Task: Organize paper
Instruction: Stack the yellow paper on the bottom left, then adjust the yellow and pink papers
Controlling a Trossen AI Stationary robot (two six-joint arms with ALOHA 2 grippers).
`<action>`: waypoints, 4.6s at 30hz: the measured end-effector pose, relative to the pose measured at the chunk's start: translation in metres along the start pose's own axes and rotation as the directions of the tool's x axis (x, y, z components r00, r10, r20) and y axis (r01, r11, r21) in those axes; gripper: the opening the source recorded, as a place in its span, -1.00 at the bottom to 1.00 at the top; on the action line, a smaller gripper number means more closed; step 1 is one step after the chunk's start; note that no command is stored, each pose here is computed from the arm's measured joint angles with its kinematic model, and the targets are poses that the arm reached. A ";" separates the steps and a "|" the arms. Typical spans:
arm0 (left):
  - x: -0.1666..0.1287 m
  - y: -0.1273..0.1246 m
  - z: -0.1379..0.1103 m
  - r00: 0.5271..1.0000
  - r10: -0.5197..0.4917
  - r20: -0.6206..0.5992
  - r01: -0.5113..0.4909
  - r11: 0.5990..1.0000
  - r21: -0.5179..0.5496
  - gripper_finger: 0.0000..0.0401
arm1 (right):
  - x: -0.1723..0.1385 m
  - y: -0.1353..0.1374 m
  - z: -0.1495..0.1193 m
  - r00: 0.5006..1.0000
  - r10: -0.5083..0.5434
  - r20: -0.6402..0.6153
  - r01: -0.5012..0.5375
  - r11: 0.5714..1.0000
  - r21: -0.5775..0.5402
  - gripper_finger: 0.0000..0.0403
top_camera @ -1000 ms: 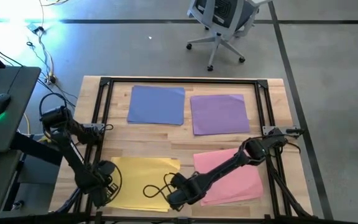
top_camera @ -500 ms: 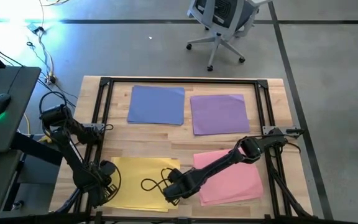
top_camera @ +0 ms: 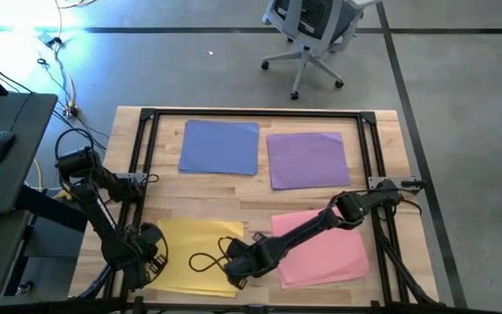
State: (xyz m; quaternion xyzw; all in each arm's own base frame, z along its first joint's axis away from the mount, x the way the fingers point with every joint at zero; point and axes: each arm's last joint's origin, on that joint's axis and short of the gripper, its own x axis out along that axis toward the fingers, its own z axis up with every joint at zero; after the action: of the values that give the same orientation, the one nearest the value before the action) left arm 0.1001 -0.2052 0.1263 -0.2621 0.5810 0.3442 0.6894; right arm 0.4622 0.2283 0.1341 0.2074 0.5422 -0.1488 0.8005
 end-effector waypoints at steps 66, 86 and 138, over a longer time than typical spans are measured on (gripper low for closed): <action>-0.088 -0.014 0.037 0.941 -0.282 0.186 0.272 0.959 0.074 -1.00 | -0.031 -0.011 0.028 0.996 0.088 -0.011 -0.087 0.995 0.038 -1.00; -0.005 0.027 0.176 0.937 -0.225 0.267 0.138 0.941 0.309 -1.00 | 0.023 0.035 0.019 0.879 0.456 0.138 -0.407 0.869 -0.280 -1.00; 0.010 0.005 0.175 0.880 -0.468 0.085 0.350 0.757 0.551 -1.00 | 0.016 0.008 0.048 0.930 0.275 0.243 -0.271 0.961 -0.054 -1.00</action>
State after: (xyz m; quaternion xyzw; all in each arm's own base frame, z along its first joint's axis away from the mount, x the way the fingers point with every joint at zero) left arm 0.2059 -0.0674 0.1496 -0.1476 0.5011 0.0407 0.8517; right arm 0.5100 0.2115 0.1362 0.2528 0.4051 -0.0557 0.8769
